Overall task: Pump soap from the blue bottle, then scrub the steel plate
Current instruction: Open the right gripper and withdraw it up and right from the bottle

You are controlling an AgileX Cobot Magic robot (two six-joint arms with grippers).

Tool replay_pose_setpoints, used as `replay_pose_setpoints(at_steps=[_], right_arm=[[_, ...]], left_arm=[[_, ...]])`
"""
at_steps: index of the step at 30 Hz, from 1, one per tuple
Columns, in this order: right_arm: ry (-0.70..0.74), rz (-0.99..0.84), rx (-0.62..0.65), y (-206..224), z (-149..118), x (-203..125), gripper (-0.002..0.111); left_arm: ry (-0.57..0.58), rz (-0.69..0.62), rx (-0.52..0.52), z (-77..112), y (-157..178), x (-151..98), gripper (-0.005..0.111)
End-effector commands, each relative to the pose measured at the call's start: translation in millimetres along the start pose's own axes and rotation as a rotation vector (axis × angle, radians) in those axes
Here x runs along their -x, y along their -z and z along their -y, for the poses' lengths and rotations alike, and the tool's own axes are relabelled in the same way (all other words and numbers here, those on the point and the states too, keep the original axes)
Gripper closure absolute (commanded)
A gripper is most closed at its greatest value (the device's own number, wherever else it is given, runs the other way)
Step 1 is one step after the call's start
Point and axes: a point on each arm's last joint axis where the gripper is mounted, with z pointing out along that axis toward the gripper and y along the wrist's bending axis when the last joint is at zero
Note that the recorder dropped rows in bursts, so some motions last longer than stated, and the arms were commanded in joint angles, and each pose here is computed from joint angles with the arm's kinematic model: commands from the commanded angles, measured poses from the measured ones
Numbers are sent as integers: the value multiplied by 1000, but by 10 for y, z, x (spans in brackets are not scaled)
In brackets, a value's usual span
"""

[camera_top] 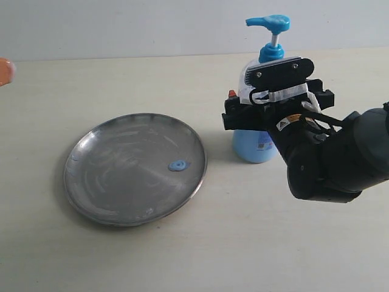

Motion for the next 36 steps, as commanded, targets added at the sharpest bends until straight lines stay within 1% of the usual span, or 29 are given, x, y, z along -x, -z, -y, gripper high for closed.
replay_pose_setpoints(at_steps=[1, 7, 13, 17, 25, 31, 36], right_arm=[[-5, -2, -4, 6, 6, 38, 3], [-30, 22, 4, 51, 24, 166, 3], [-54, -20, 44, 105, 18, 241, 3], [-67, -9, 50, 138, 32, 308, 3], [-79, -46, 115, 220, 17, 409, 3], [-58, -10, 122, 290, 52, 549, 3], [-74, 18, 125, 344, 82, 650, 3]], left_arm=[[9, 3, 0, -1, 7, -7, 107], [-2, 4, 2, -3, 7, -6, 107], [-6, 5, 4, -4, 7, -6, 107], [-6, 5, 4, -4, 7, -6, 107], [-6, 5, 4, -4, 7, -6, 107], [-18, 5, 4, -4, 7, -6, 107], [-26, 5, 4, -4, 7, -6, 107]])
